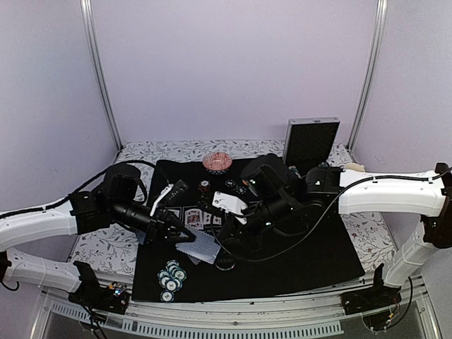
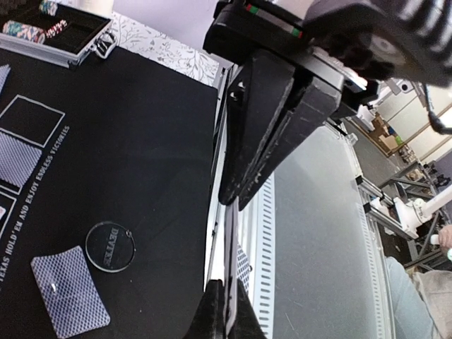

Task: Distribute texas hold em gaming equipment
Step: Pass from the right arm to the left, then pass from the left arm to the right

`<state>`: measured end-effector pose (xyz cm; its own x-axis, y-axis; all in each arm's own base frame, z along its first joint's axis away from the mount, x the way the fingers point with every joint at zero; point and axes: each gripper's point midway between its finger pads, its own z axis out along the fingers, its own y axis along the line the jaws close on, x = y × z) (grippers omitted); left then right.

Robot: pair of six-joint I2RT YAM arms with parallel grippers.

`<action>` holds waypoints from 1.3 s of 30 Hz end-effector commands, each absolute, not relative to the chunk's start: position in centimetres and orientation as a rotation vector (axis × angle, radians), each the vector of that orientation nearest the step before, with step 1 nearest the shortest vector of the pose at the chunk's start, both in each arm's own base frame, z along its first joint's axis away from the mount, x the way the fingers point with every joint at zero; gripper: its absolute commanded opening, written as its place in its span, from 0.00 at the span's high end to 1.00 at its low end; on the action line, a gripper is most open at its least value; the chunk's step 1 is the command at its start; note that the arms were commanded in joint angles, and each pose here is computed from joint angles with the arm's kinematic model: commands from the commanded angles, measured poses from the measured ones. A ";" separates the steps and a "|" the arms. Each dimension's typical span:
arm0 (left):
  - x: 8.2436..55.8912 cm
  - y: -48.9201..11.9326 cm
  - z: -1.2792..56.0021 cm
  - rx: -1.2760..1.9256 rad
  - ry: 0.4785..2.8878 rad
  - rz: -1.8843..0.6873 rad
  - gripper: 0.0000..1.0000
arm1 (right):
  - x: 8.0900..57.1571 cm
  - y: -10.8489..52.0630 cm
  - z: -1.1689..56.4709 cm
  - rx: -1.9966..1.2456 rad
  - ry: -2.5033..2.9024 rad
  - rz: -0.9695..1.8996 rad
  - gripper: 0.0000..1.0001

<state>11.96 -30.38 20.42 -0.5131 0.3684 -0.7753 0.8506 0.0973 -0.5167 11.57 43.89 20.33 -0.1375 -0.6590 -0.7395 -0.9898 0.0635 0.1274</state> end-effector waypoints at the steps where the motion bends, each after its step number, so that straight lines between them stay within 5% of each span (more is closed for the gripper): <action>1: 12.1 -30.3 21.9 1.156 1.854 -1.413 1.00 | 13.0 43.9 23.3 -1.502 1.762 0.844 0.95; 4: 12.8 -30.2 24.1 1.047 1.763 -1.414 1.00 | 14.0 43.6 23.7 -1.379 1.767 0.891 0.65; 8: 13.5 -29.3 25.6 0.904 1.674 -1.422 1.00 | 13.4 43.9 25.9 -1.227 1.647 1.086 0.46; 16: 13.3 -28.8 26.3 0.869 1.627 -1.433 1.00 | 13.2 45.3 26.0 -1.133 1.623 1.244 0.42; 21: 12.8 -28.8 26.2 0.889 1.614 -1.456 1.00 | 12.6 46.3 25.5 -1.150 1.626 1.314 0.54; 27: 11.1 -29.0 26.8 0.984 1.542 -1.533 1.00 | 12.2 46.5 25.3 -1.193 1.627 1.356 0.96; 29: 10.5 -29.0 26.9 1.025 1.526 -1.553 1.00 | 12.0 46.1 25.5 -1.204 1.615 1.362 0.98; 34: 10.0 -28.8 27.7 1.068 1.483 -1.530 0.66 | 11.0 44.8 26.1 -1.257 1.568 1.387 0.98; 39: 10.8 -28.3 27.6 1.045 1.496 -1.453 0.65 | 10.6 43.9 26.3 -1.281 1.568 1.373 0.98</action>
